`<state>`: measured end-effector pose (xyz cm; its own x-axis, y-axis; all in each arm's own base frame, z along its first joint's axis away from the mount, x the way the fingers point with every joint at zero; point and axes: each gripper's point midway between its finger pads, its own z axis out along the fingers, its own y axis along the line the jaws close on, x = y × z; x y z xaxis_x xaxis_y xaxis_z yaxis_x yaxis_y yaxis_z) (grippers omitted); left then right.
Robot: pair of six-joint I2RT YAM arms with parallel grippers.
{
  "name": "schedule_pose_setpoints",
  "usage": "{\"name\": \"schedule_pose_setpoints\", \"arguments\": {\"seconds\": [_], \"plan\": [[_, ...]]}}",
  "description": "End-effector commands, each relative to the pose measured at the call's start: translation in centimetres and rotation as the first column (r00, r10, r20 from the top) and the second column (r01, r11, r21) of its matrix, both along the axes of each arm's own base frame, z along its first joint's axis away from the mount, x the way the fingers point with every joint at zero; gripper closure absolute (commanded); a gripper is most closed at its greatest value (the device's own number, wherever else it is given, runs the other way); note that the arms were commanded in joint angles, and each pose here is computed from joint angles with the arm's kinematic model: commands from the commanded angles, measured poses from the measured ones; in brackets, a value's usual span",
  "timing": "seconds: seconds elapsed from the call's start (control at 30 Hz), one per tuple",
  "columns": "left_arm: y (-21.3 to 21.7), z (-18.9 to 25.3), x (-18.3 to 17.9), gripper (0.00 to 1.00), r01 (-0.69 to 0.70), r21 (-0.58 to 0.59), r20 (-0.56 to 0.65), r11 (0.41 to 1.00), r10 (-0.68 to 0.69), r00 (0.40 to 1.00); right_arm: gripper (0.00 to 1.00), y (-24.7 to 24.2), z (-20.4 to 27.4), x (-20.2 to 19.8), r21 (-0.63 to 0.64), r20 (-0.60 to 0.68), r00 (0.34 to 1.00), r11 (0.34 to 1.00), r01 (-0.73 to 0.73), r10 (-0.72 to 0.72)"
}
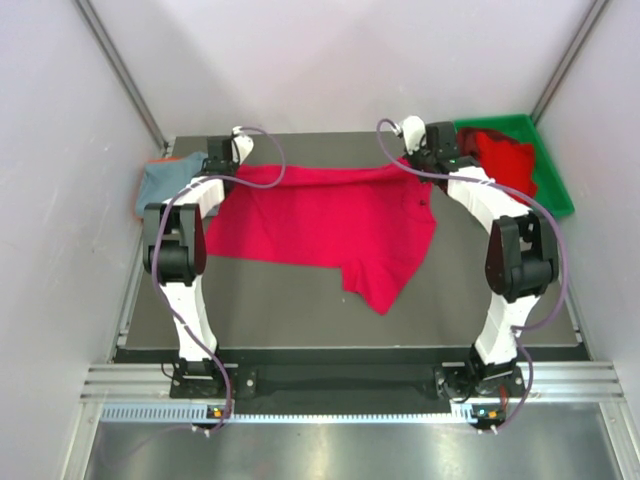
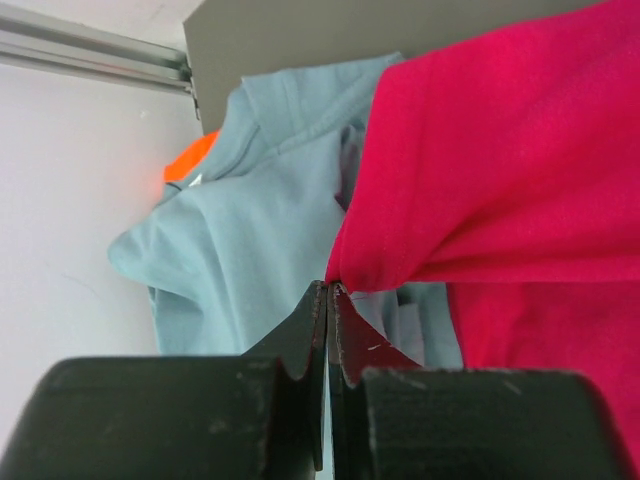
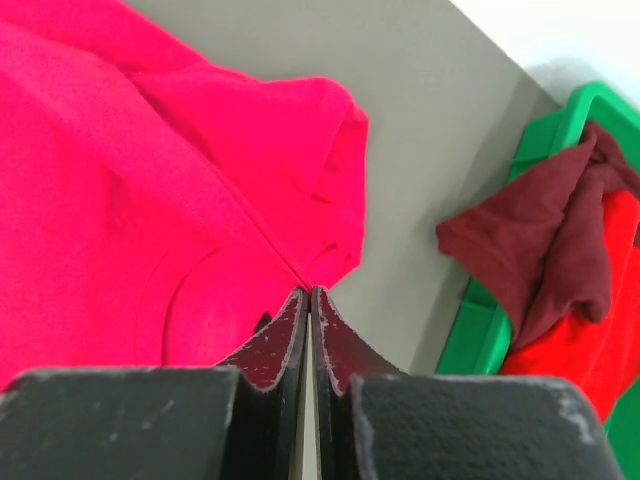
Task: Fold and stack the t-shirts
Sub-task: Fold the tshirt
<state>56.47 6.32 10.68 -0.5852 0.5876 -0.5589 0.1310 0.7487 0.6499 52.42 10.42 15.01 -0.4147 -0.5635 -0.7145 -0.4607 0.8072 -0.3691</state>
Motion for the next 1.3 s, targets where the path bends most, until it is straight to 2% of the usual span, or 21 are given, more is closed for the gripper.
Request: {"name": "schedule_pose_setpoints", "arguments": {"seconds": [0.0,0.73,1.27], "plan": [[0.1,2.9,-0.8,1.00,-0.007,-0.024,0.041,1.000,0.009,0.999,1.00,0.6,4.2,-0.9,0.027,0.085,0.996,0.999,-0.018,0.016],[0.1,-0.2,-3.0,1.00,-0.032,-0.048,-0.043,0.998,0.030,0.999,1.00,0.3,0.5,-3.6,-0.010,-0.007,0.999,0.999,-0.036,0.036],[0.3,-2.3,-3.5,1.00,-0.066,-0.057,-0.102,0.996,0.060,0.993,1.00,0.3,-1.6,-4.1,-0.031,-0.048,0.998,0.998,-0.050,0.049]]}}
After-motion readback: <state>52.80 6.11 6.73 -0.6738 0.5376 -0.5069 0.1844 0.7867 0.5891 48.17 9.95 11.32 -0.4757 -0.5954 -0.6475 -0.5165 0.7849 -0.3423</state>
